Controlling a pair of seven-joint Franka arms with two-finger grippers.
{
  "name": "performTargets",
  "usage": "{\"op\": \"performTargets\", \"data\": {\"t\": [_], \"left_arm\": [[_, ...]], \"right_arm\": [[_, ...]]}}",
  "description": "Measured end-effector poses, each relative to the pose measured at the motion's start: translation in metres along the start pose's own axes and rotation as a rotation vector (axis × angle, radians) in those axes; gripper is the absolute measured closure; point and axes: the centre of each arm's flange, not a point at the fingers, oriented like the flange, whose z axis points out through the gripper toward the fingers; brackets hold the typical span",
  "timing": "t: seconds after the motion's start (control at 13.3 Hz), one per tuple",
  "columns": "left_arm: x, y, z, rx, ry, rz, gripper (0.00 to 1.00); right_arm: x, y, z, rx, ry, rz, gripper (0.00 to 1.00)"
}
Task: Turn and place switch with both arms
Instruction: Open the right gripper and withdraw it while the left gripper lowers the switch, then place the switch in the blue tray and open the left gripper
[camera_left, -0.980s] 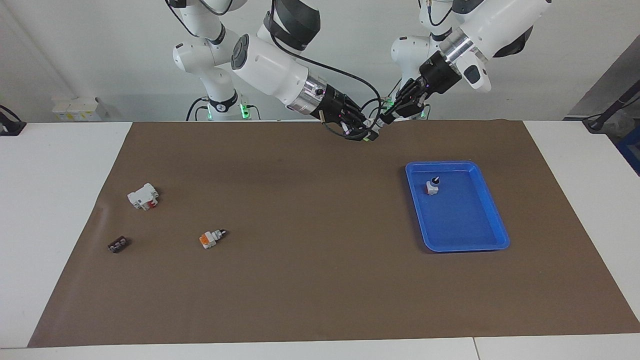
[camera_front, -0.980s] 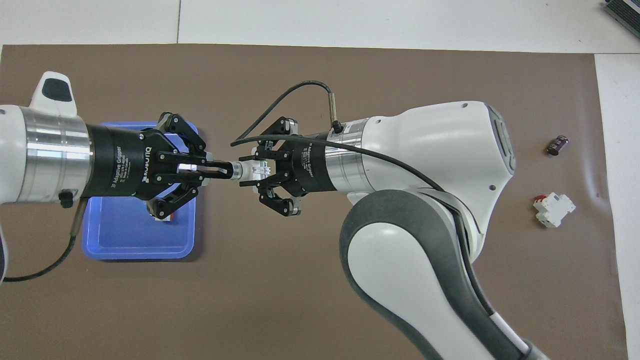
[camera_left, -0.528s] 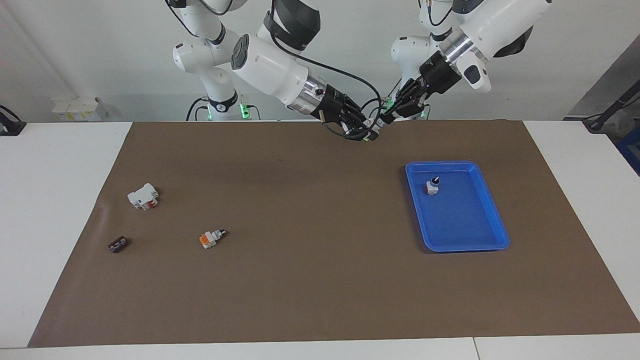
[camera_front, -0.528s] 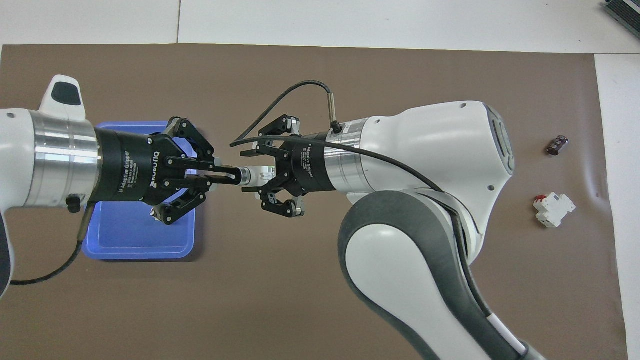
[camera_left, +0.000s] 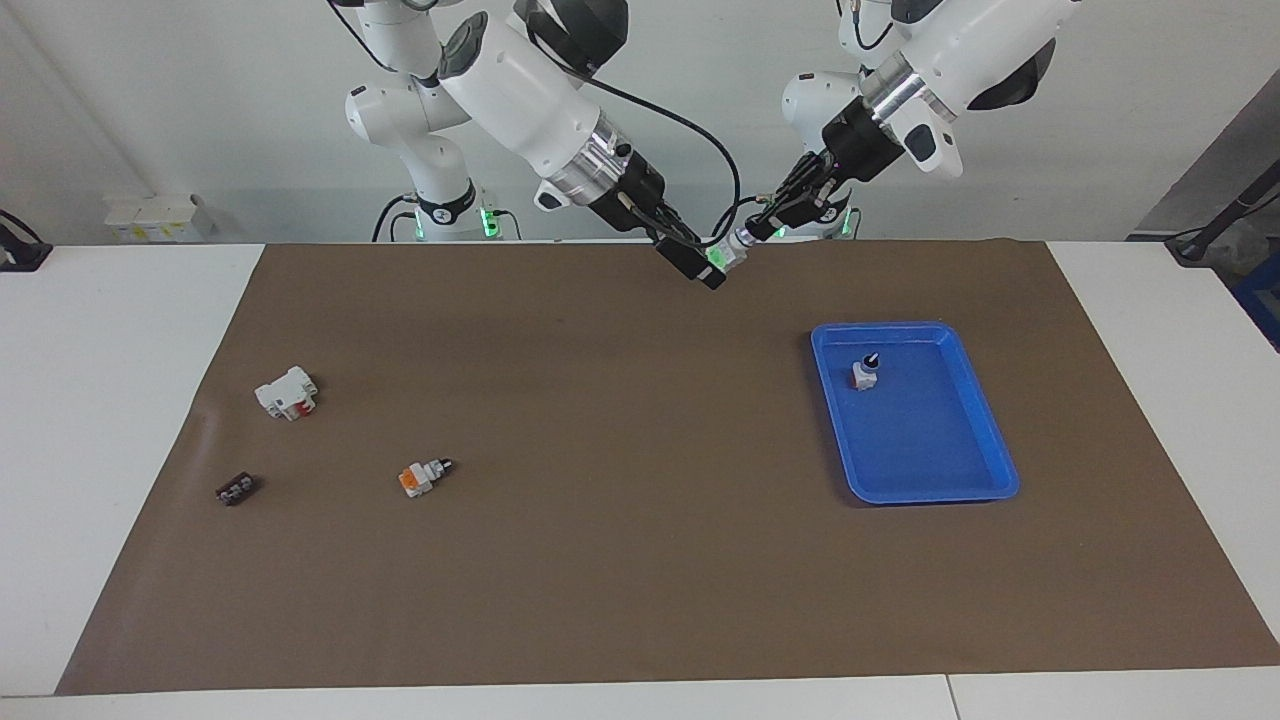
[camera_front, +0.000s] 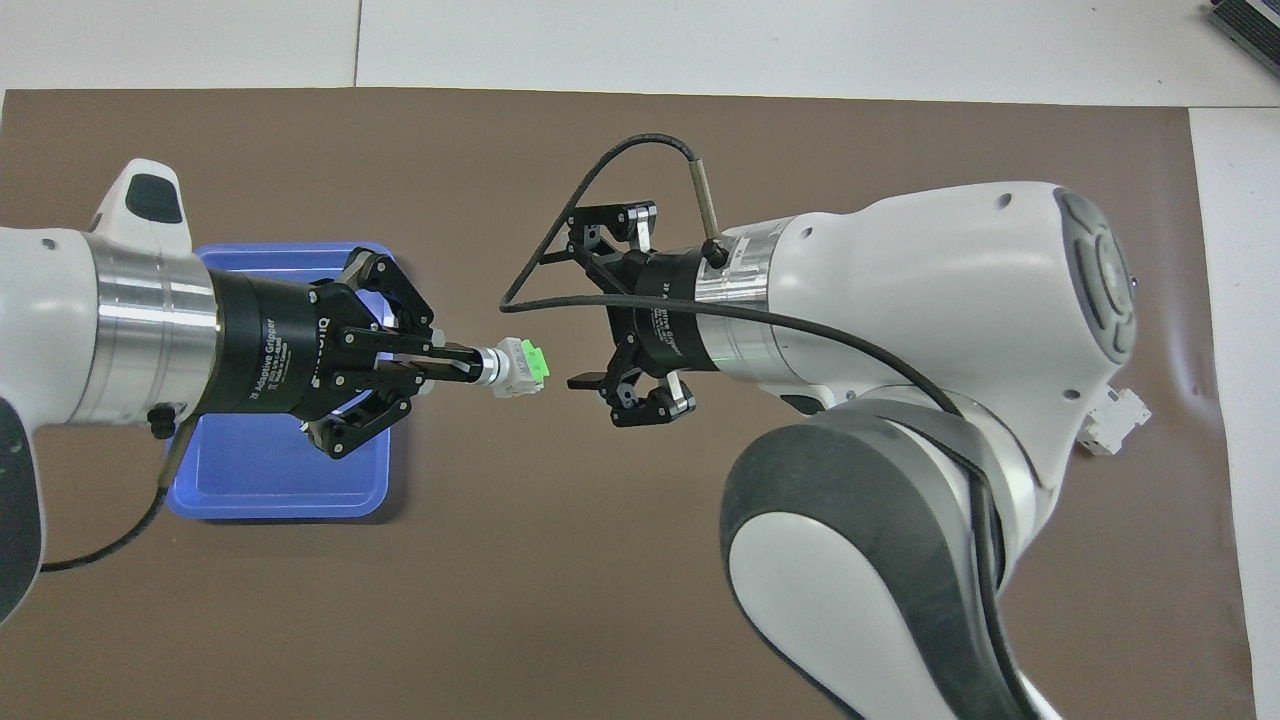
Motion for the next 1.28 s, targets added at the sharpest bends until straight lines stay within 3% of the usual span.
{"op": "performTargets", "data": {"t": [0.15,0.38,0.53,0.75,0.98,1.28], "left_arm": [[0.011,-0.007,0.007,0.036,0.058,0.12,0.9],[0.033,-0.031,0.021,0.106,0.121,0.284,0.9],[0.059,-0.045,0.025,0.143,0.163,0.401,0.9],[0.106,-0.06,0.035,0.205,0.233,0.607,0.9],[0.157,-0.073,0.05,0.274,0.28,0.809,0.9],[0.222,-0.062,0.089,0.322,0.371,0.961,0.9]], "right_arm": [[0.005,0.001,-0.018,-0.01,0.091,-0.132,0.0],[0.018,0.002,-0.029,-0.06,0.3,-0.364,0.0],[0.039,0.001,-0.035,-0.122,0.375,-0.503,0.0],[0.087,0.001,-0.063,-0.248,0.412,-0.698,0.0],[0.149,0.013,-0.126,-0.403,0.402,-0.864,0.0],[0.198,0.04,-0.191,-0.604,0.416,-0.984,0.0]]}}
